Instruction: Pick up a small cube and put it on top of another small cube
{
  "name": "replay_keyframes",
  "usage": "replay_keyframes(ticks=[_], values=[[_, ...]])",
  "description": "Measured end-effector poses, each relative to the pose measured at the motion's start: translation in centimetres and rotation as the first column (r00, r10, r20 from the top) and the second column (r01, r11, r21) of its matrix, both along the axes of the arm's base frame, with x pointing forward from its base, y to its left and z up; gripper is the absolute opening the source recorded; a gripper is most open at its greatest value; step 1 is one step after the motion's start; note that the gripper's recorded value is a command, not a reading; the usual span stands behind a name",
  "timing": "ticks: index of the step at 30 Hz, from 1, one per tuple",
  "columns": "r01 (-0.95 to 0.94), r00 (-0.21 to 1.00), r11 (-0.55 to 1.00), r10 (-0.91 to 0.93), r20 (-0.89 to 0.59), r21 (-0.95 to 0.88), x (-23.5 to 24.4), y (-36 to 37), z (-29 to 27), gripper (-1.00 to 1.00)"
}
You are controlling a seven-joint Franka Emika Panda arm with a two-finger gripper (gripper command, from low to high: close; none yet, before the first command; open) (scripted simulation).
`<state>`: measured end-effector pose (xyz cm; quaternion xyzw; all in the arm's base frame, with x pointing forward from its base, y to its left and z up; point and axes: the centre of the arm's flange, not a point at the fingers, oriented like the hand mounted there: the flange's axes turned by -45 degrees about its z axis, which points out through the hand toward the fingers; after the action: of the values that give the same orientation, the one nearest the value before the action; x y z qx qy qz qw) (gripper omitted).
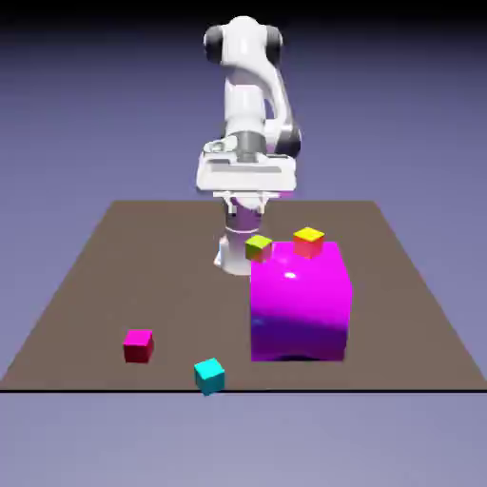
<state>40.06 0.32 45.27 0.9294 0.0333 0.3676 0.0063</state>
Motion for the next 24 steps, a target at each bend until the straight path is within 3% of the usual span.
replay_keyframes(ticks=[12,24], values=[[-0.153,0.897,0.987,0.115,-0.427,-0.055,10.1,-1.8,-8.3,0.00],[-0.337,0.608,0.939,0.167,-0.776,-0.062,16.7,-3.8,-20.0,0.00]])
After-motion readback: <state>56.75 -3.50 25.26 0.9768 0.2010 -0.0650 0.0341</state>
